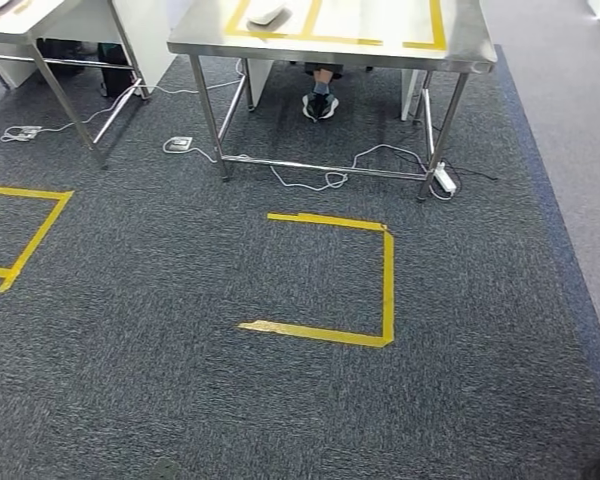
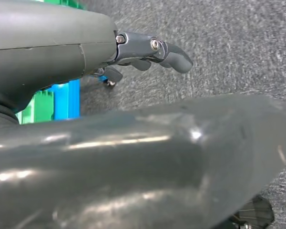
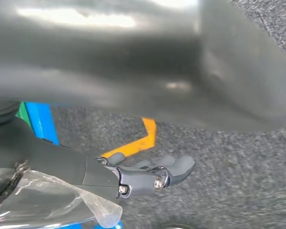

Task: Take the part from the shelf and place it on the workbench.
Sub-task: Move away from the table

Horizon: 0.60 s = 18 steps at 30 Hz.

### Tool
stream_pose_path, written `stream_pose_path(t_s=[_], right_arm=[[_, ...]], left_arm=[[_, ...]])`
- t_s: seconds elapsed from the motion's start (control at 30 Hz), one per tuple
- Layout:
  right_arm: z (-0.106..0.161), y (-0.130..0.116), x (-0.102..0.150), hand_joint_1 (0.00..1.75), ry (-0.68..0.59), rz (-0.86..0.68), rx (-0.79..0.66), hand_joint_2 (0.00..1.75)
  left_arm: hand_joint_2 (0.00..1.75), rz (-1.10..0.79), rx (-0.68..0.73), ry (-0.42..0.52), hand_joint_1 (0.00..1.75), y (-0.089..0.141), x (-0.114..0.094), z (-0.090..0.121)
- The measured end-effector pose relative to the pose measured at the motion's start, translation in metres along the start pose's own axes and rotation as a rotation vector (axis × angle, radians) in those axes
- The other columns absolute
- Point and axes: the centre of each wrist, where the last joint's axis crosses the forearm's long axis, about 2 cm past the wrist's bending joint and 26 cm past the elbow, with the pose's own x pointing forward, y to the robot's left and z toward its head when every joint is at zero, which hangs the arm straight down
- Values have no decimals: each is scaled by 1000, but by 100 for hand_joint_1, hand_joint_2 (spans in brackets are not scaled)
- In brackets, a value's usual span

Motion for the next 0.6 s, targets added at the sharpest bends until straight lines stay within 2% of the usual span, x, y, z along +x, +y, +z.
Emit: stream_pose_path(t_s=[0.6], right_arm=[[0,1,-1,0,7,-5,0,0]], left_arm=[[0,0,-1,5,0,0,-2,0]])
